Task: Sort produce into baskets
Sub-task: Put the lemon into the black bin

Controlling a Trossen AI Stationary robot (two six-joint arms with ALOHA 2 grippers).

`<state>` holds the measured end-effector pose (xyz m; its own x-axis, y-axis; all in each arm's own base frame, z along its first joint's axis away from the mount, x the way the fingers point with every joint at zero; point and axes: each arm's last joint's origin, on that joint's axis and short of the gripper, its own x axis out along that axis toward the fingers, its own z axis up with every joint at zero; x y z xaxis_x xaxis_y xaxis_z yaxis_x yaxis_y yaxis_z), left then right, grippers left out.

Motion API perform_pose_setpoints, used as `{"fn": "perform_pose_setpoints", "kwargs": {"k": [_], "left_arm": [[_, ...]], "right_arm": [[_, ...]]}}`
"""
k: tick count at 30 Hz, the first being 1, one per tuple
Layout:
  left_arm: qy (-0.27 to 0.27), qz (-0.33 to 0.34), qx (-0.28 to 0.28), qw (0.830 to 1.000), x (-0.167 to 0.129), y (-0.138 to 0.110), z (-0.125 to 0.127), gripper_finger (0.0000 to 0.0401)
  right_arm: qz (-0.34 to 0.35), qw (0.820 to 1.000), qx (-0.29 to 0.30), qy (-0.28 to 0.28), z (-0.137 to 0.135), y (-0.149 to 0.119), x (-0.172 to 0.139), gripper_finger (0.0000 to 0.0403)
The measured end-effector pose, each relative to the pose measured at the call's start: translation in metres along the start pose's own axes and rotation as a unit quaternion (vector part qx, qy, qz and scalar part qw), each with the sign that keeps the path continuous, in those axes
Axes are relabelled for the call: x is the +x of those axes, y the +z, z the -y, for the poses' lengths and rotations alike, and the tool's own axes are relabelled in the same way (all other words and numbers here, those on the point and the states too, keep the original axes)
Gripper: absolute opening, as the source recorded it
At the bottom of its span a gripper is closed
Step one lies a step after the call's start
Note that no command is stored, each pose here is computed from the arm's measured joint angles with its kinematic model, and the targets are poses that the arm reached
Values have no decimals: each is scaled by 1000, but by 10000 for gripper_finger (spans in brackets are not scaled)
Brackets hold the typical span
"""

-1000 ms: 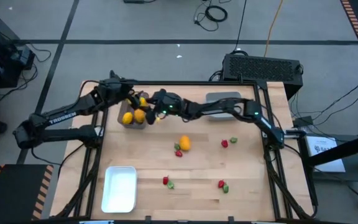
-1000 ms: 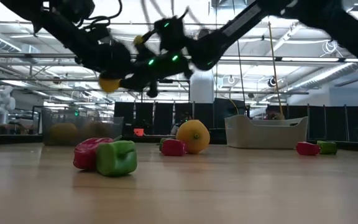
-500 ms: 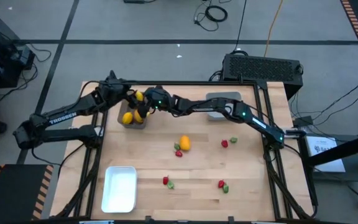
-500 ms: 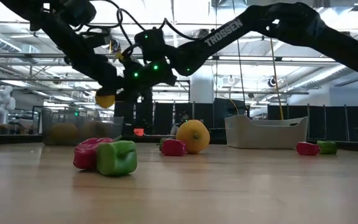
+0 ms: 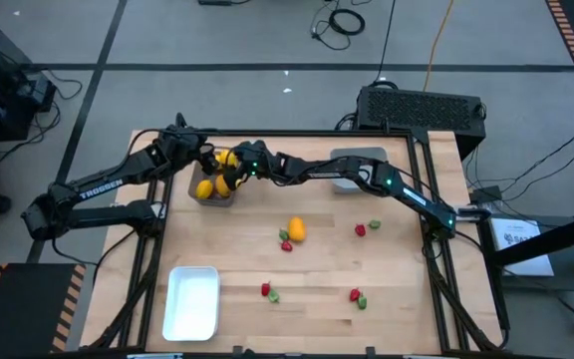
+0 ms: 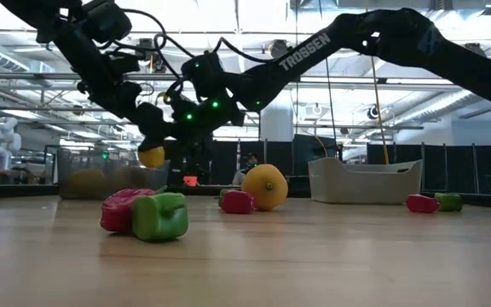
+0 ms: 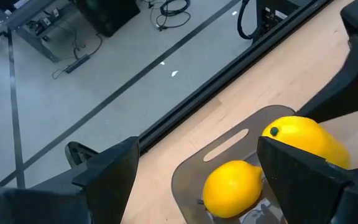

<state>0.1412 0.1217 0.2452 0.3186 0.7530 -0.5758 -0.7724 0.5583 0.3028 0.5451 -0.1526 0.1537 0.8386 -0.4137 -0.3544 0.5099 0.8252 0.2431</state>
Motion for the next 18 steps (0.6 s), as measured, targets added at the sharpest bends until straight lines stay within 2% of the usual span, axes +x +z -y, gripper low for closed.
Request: {"fn": "perform_pose_setpoints", "kwargs": {"k": [5, 11, 15, 18], "left_arm": [[-19, 1, 0, 1000, 0, 0, 1, 334], [-26, 2, 0, 1000, 0, 0, 2, 334], [-26, -1, 1, 1000, 0, -1, 2, 334], [-32, -5, -9, 999, 0, -1, 2, 334]], "right_arm": [[-4, 1000, -3, 1, 0, -1, 0, 272], [-12, 1000, -4, 11, -1, 2, -2, 283], [-37, 999, -11, 30, -5, 25, -20, 281], [-106, 994, -27, 22, -8, 48, -50, 281]]}}
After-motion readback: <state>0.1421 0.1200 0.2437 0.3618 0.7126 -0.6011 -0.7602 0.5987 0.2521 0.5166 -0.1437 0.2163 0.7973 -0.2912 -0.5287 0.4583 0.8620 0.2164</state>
